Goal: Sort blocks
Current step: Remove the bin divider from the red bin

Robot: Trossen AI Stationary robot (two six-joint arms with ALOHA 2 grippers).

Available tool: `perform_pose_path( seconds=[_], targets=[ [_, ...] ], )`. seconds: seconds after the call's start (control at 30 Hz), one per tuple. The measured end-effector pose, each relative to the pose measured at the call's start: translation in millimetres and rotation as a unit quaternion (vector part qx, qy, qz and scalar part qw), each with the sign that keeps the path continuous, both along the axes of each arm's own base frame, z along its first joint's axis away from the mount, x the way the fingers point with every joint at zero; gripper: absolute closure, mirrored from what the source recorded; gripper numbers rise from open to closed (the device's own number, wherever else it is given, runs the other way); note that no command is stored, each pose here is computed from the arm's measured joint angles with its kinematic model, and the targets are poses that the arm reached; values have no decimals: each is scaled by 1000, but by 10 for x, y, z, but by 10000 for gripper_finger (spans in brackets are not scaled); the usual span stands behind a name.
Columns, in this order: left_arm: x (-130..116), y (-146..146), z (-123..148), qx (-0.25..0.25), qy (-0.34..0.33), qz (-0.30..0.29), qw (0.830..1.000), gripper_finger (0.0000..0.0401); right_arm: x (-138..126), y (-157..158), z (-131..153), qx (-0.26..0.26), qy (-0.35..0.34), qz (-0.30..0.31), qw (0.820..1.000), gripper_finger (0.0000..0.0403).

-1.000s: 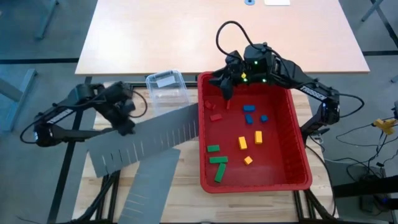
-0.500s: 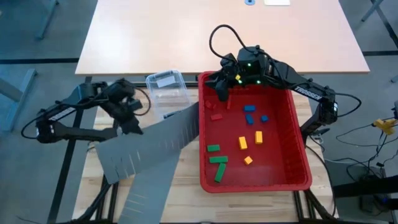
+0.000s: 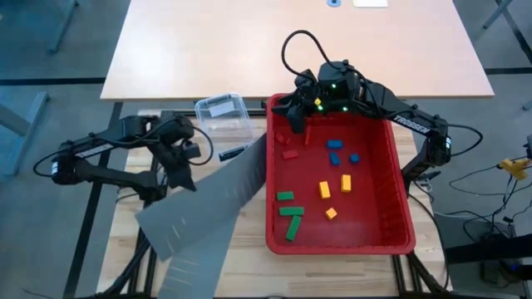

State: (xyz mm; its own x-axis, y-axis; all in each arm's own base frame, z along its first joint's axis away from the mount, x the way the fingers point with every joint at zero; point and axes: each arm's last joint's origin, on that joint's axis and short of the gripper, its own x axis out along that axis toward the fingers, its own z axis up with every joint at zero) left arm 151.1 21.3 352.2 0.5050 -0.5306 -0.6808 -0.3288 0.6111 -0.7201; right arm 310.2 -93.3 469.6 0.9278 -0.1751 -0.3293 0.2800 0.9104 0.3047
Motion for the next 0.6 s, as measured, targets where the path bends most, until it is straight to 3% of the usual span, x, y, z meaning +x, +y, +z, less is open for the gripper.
perform_pose_path(
  seconds=[0.43, 0.6],
  targets=[
    [-23, -10, -141, -4, 26, -6, 1000, 232, 12, -4, 46, -2, -24, -2, 1000, 233],
    [-23, -4, -151, 6, 29, -1, 1000, 191, 12, -4, 48, 4, -26, -4, 1000, 233]
  ],
)
